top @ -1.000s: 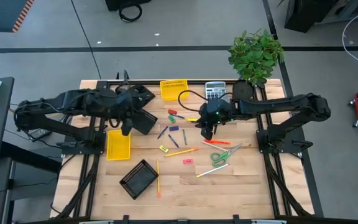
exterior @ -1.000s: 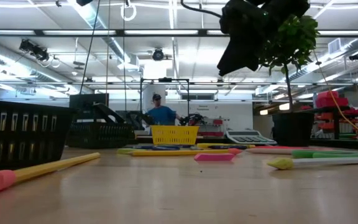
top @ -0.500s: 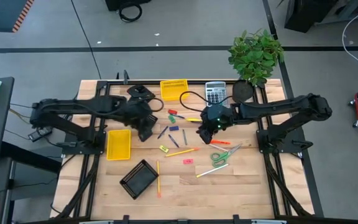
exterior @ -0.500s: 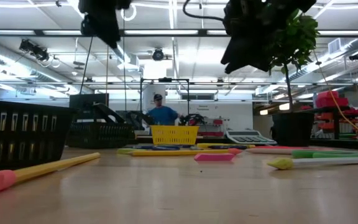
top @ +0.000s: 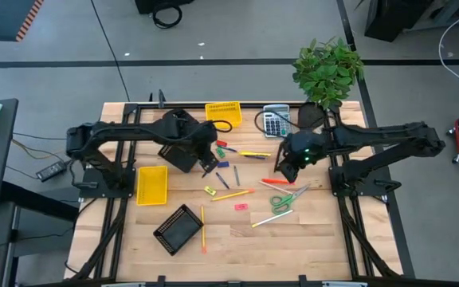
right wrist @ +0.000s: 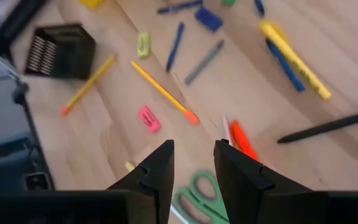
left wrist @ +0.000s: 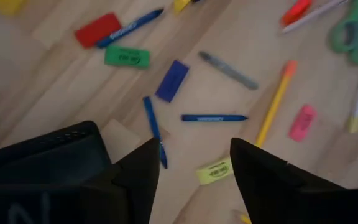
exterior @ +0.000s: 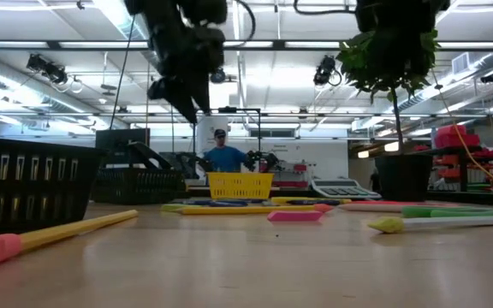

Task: Sort crayons/erasers/pens/pencils in bins
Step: Put the blue crayon into the top black basket

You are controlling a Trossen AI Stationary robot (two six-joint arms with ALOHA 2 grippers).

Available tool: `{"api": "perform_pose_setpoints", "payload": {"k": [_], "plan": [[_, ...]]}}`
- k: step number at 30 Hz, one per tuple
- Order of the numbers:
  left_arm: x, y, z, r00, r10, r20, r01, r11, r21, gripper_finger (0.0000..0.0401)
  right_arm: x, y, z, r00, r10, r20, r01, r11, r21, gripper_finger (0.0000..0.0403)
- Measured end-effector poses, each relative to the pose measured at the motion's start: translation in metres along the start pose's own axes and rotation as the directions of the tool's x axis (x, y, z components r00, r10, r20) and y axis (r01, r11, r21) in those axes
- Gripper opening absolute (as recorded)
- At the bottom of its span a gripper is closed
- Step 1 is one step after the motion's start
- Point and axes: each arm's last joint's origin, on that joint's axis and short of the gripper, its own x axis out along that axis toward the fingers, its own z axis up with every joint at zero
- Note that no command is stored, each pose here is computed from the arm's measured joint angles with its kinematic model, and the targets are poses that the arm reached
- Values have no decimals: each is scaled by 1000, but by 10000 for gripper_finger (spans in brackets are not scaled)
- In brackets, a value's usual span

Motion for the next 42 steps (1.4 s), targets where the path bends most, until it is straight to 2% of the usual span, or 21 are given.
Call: {"api": "perform_pose_setpoints", "payload": {"k": [6, 14, 26, 34, 38, 42], "plan": [[18, 5, 5, 999, 22, -31, -23, 999, -37, 186, -16, -4, -2, 996, -30, 80, 32, 999, -23, 120], [23, 3, 9, 1000, 6, -1, -6, 999, -44, 183, -11, -7, -5, 997, -75, 27, 77, 996, -55, 120], [23, 3, 8, 1000, 11, -3, -11, 1000, -12, 177, -9, -6, -8, 998, -8, -62, 16, 992, 129, 120], [23, 0, 8, 998, 58, 37, -58, 998, -4, 178, -10, 0, -14, 972, 132, -196, -60, 940, 336, 120], [23, -1, 8, 997, 61, 43, -62, 998, 19, 173, -10, 3, -17, 975, 118, -189, -51, 943, 328, 120], [27, -5, 5, 997, 68, 30, -70, 995, 73, 172, -10, 0, -16, 994, 14, -108, 20, 951, 308, 120]]}}
